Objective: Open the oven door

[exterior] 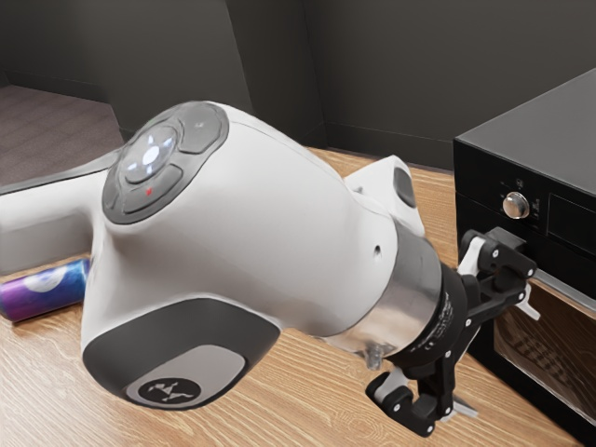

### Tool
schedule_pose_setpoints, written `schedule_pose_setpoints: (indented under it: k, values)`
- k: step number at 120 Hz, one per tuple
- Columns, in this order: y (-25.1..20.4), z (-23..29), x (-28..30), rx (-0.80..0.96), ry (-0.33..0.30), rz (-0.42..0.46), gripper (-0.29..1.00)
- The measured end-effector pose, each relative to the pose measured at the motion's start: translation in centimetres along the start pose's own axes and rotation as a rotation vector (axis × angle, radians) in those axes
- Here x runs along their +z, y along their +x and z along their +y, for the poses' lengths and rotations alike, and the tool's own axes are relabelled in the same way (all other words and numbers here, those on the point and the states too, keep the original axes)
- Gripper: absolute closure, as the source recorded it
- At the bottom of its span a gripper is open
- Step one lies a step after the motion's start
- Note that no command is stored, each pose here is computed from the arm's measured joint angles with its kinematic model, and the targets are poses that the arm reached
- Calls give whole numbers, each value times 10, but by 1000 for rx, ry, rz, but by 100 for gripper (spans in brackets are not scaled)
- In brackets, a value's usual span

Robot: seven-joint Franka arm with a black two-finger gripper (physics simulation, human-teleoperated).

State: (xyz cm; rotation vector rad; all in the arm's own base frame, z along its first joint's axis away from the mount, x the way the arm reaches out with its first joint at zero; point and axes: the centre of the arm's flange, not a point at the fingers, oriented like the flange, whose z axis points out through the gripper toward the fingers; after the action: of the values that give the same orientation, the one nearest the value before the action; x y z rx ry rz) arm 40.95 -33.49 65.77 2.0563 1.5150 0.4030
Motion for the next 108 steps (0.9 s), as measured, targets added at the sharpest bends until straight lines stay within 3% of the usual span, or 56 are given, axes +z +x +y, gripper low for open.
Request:
schedule_pose_setpoints:
  k: [108]
  values:
    - [-1,39,57,-87,3,106,0]
